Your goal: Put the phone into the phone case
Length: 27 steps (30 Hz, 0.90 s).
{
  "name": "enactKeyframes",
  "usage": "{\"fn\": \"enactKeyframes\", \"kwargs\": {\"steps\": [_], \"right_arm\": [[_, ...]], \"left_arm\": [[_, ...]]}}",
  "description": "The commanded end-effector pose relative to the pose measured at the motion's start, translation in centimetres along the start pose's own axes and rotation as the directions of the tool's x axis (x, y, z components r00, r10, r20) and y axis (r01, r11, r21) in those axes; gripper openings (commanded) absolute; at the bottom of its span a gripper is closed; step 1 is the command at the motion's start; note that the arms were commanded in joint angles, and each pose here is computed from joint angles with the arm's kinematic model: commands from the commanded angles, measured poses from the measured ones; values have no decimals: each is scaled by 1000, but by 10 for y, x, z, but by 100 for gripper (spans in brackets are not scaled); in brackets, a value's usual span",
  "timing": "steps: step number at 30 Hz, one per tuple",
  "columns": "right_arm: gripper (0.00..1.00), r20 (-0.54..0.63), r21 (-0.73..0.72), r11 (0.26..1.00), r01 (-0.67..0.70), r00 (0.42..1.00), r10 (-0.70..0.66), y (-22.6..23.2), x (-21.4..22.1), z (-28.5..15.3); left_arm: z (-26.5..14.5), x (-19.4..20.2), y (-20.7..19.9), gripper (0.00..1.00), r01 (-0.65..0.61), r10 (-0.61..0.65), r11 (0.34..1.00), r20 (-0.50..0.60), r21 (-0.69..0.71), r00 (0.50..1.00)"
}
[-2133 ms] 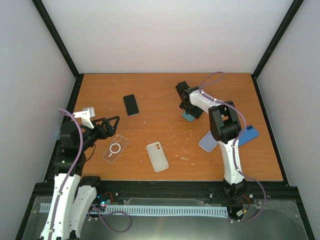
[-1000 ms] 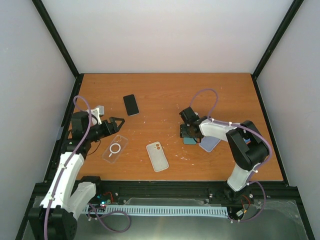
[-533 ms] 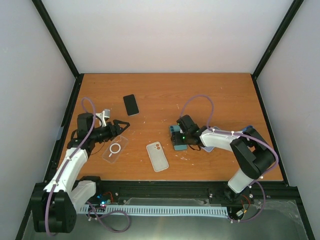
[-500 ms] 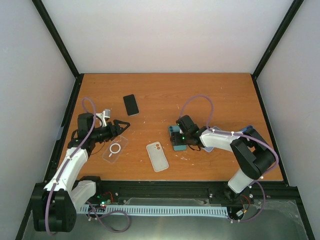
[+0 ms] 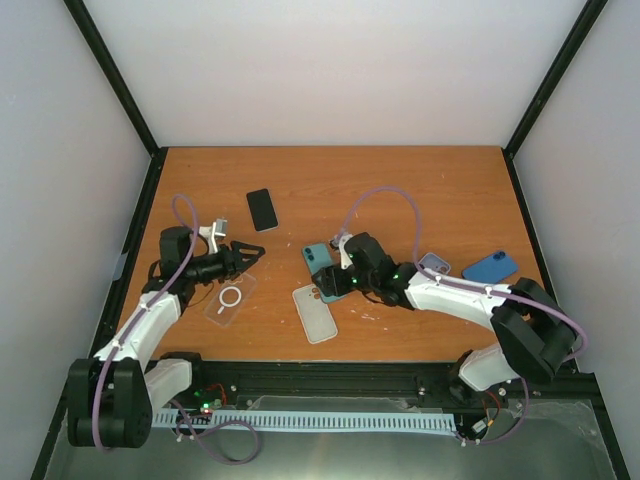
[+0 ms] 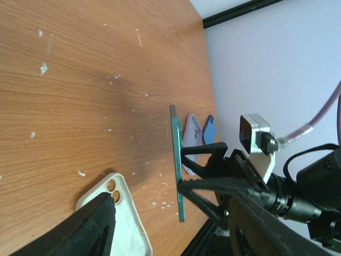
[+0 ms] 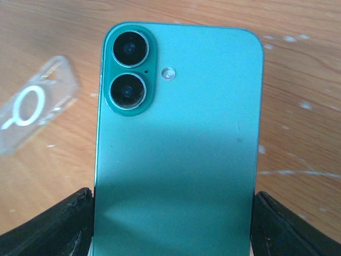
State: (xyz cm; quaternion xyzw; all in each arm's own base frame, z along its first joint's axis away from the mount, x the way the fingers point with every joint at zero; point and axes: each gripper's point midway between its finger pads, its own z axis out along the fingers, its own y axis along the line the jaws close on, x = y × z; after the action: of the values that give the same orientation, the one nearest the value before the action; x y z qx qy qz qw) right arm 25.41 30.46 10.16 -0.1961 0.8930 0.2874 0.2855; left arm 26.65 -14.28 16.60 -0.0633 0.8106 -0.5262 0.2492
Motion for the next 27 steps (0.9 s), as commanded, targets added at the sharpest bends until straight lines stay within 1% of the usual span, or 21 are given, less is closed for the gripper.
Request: {"fn": "enactKeyframes", "kwargs": {"steps": [1,7,12,21,25,27], "right_arm": [[60,95,-126,990,67,994,-55,43,-22,-11],[59,117,-134,988,72,992,-57,65,-36,-8],[59,135,-147,986,81,989,-61,79,-48,-6],[59,134,-149,985,92,988,-72,91,-48,-2],[58,135,-147,985,91,988,-72,93,-49,1],[58,139,-141,986,90,988,-71,93,-51,2]], "left_arm": [[5,1,-17,56,-35,38,995,-25,93,999],[25,18,-24,60,-48,61,990,-102,132,993],[40,28,-27,60,-48,64,991,-129,125,990],[45,27,-26,48,-35,50,992,-122,119,991],[49,32,-16,35,-8,23,995,-149,98,989],[49,32,-15,32,-3,17,996,-149,92,989]]}}
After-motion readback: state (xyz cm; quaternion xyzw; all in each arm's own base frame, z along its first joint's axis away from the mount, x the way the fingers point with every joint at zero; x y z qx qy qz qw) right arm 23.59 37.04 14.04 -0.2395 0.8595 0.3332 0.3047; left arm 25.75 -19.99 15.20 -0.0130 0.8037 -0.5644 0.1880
